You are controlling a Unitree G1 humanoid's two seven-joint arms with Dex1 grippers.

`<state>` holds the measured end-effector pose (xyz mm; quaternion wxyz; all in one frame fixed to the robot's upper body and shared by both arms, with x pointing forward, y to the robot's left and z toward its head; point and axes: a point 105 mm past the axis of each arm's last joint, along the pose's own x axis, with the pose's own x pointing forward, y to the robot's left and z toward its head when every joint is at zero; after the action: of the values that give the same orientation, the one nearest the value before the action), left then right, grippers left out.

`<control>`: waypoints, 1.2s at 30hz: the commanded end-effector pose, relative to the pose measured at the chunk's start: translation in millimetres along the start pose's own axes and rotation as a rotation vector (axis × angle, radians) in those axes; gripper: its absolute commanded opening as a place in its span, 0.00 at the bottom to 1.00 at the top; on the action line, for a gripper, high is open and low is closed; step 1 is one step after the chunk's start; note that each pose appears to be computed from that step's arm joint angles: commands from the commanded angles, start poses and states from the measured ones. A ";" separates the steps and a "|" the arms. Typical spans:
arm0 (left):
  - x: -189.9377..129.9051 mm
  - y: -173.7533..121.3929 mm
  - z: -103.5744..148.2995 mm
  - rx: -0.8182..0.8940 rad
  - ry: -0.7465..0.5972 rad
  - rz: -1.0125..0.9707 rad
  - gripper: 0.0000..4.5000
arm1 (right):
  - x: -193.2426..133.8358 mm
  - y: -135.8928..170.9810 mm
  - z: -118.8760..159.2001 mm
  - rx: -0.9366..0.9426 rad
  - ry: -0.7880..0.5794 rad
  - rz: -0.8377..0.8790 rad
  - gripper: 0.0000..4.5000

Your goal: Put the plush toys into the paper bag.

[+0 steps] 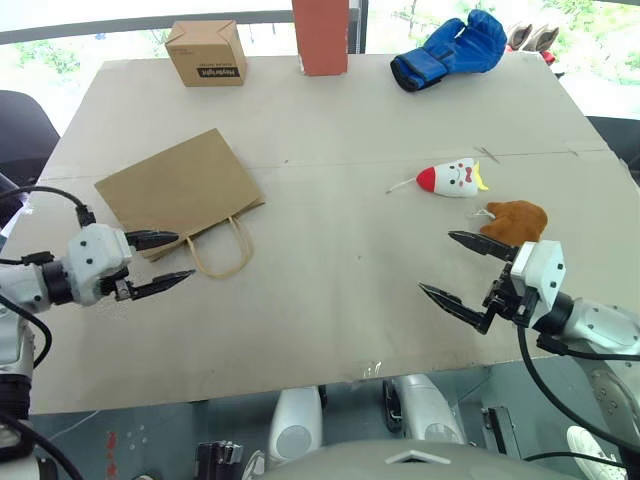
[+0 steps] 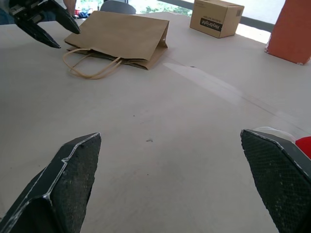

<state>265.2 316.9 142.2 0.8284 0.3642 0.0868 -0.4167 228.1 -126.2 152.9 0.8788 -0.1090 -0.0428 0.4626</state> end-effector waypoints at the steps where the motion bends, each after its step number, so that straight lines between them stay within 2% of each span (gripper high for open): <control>1: 5.9 4.4 -0.4 0.104 0.026 0.015 0.75 | -1.1 0.5 10.0 -0.042 -0.031 -0.001 1.00; 5: 15.0 3.1 -3.3 0.186 0.043 -0.006 0.75 | -2.5 3.0 10.8 -0.044 -0.029 -0.005 1.00; 8: 15.8 6.5 -4.2 0.167 0.031 0.014 0.75 | -3.1 3.3 11.0 -0.043 -0.028 -0.012 1.00; 10: 19.6 5.8 -1.6 0.150 0.006 0.009 0.64 | -2.2 3.6 11.2 -0.042 -0.029 -0.014 1.00; 12: 25.3 2.4 1.9 0.123 -0.026 0.000 0.47 | -0.2 3.8 10.9 -0.041 -0.029 -0.013 1.00; 16: 36.6 11.1 20.2 -0.008 -0.147 0.082 0.06 | 5.1 0.6 9.7 -0.028 -0.026 -0.034 1.00; 17: 39.0 11.8 25.3 -0.034 -0.175 0.091 0.03 | 6.3 -0.2 9.6 -0.025 -0.025 -0.039 1.00; 21: 58.7 9.6 70.2 -0.170 -0.382 0.120 0.03 | 18.7 -2.4 7.0 -0.009 -0.016 -0.079 1.00; 24: 67.2 8.3 97.7 -0.263 -0.490 0.133 0.03 | 31.4 2.6 4.3 0.051 -0.009 -0.041 1.00; 28: 75.0 1.3 129.1 -0.385 -0.612 0.123 0.00 | 62.3 -0.3 -1.1 0.068 -0.006 -0.004 0.75; 30: 76.2 -4.7 137.9 -0.434 -0.641 0.105 0.00 | 82.4 -2.8 -0.7 0.066 -0.019 0.020 0.54; 31: 75.7 -6.4 140.3 -0.457 -0.650 0.101 0.00 | 92.4 -2.2 1.0 0.062 -0.029 0.047 0.40; 35: 73.2 -13.2 145.1 -0.531 -0.670 0.074 0.00 | 130.9 -4.3 10.4 0.071 -0.074 0.128 0.01; 36: 72.9 -14.5 147.2 -0.543 -0.677 0.072 0.00 | 140.0 -3.3 10.6 0.072 -0.074 0.161 0.01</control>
<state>283.6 168.3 193.9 0.8942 -0.0194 -0.0732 -0.4413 307.9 -17.5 157.0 0.8510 -0.0605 -0.0382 0.5202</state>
